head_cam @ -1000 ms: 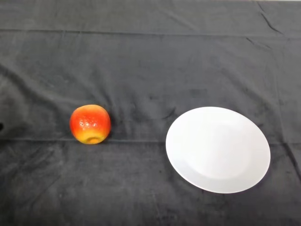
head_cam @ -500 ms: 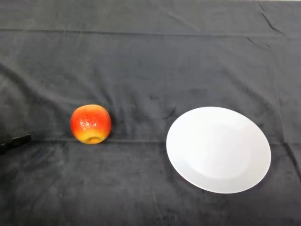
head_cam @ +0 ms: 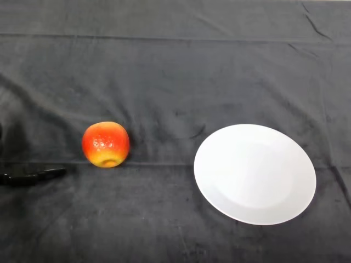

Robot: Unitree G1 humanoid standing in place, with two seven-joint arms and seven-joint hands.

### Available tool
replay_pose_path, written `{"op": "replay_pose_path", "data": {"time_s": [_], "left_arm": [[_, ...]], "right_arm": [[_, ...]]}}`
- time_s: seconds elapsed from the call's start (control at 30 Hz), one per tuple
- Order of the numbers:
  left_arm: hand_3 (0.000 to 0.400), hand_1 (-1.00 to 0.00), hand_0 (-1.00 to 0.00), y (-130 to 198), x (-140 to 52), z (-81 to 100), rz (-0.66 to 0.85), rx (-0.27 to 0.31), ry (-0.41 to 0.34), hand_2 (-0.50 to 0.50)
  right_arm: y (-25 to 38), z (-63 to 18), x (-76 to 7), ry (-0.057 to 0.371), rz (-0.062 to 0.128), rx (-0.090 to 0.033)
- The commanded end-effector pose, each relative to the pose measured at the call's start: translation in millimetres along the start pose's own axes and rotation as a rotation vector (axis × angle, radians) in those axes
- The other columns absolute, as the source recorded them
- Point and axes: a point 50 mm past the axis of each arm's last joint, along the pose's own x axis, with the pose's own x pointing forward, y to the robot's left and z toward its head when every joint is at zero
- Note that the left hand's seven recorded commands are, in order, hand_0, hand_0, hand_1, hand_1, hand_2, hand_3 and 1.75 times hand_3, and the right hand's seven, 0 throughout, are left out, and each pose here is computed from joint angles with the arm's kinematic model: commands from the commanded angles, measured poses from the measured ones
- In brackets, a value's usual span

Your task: Move the apple to the plate

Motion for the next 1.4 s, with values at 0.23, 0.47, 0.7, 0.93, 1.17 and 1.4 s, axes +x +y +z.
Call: {"op": "replay_pose_path", "data": {"time_s": [0.23, 0.47, 0.7, 0.93, 1.17, 1.4], "left_arm": [[0.0, 0.0, 0.0, -23, 14.0, 27.8, -0.105, 0.042, -0.112, 0.0], [0.0, 0.0, 0.0, -39, 15.7, 29.7, -0.154, 0.046, -0.118, 0.0], [0.0, 0.0, 0.0, -59, 21.2, 39.2, -0.21, 0.039, -0.135, 0.0], [0.0, 0.0, 0.0, -75, 21.3, 41.7, -0.264, 0.036, -0.143, 0.0], [0.0, 0.0, 0.0, -88, 19.7, 39.7, -0.322, 0.053, -0.129, 0.0], [0.4, -1.0, -1.0, -94, 19.5, 38.5, -0.371, 0.093, -0.111, 0.0]], "right_arm": [[7.6, 7.6, 2.8, -0.031, 0.023, 0.006], [7.6, 7.6, 2.8, -0.031, 0.023, 0.006], [7.6, 7.6, 2.8, -0.031, 0.023, 0.006], [7.6, 7.6, 2.8, -0.031, 0.023, 0.006], [7.6, 7.6, 2.8, -0.031, 0.023, 0.006], [7.6, 7.6, 2.8, -0.031, 0.023, 0.006]]}}
